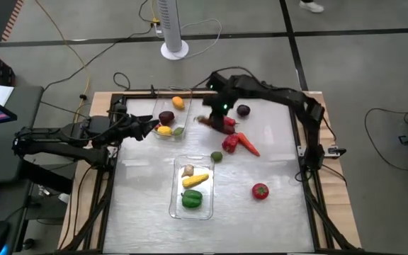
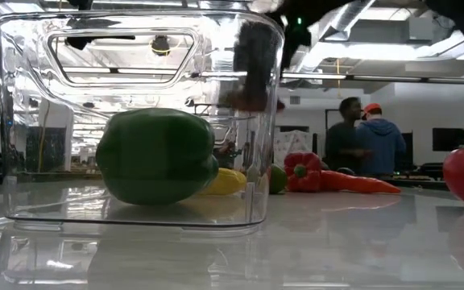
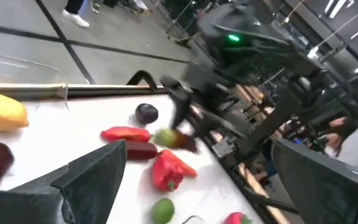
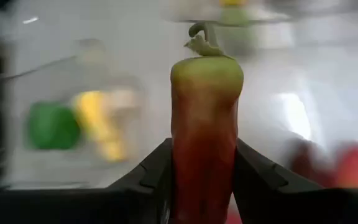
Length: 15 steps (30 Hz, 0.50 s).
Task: Sort produce into baskets
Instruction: Put the top dark red chilli pepper into the bottom transparent bin
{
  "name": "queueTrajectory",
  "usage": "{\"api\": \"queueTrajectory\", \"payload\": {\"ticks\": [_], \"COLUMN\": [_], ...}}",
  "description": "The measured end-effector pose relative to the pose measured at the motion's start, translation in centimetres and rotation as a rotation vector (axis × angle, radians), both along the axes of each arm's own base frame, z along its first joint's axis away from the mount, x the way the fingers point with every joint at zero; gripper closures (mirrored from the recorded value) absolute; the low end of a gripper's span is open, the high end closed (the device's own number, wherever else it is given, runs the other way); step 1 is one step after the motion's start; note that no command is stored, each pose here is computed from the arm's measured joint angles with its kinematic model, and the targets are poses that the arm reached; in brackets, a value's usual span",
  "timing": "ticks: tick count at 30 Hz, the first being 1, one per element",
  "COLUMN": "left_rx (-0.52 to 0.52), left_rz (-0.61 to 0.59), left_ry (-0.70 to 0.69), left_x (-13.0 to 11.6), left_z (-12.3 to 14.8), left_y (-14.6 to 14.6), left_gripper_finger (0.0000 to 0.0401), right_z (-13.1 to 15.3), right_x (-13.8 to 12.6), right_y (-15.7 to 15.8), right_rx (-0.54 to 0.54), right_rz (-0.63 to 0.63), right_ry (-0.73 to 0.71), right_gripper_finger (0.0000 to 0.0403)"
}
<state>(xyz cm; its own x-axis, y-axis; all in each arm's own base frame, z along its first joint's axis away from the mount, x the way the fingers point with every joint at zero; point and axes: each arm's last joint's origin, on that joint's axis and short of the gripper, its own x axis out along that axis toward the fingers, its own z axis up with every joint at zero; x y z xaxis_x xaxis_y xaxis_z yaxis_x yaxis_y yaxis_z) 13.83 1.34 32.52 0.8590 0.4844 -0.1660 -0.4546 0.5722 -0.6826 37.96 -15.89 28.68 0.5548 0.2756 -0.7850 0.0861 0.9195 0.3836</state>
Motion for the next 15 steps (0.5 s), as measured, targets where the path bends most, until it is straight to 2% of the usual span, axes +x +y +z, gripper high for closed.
{"api": "queueTrajectory", "payload": {"ticks": [5,9,11,15], "left_rx": [0.048,0.057,0.059,0.064], "left_rz": [0.011,-0.029,-0.066,-0.136], "left_ry": [0.026,0.034,0.037,0.043], "left_x": [0.0,0.0,0.1,0.1], "left_z": [0.0,0.0,0.0,0.0], "left_y": [0.1,0.0,-0.1,-0.3], "left_gripper_finger": [0.0015,0.0015,0.0015,0.0015], "right_z": [0.9,0.9,0.9,1.0], "right_x": [1.7,2.6,3.1,3.8], "right_y": [6.5,11.8,14.2,17.0], "right_rx": [0.082,0.100,0.064,-0.119], "right_rz": [0.158,0.257,0.263,0.126], "right_ry": [-0.028,-0.009,-0.015,-0.009], "right_gripper_finger": [0.0239,0.0238,0.0236,0.0219]}}
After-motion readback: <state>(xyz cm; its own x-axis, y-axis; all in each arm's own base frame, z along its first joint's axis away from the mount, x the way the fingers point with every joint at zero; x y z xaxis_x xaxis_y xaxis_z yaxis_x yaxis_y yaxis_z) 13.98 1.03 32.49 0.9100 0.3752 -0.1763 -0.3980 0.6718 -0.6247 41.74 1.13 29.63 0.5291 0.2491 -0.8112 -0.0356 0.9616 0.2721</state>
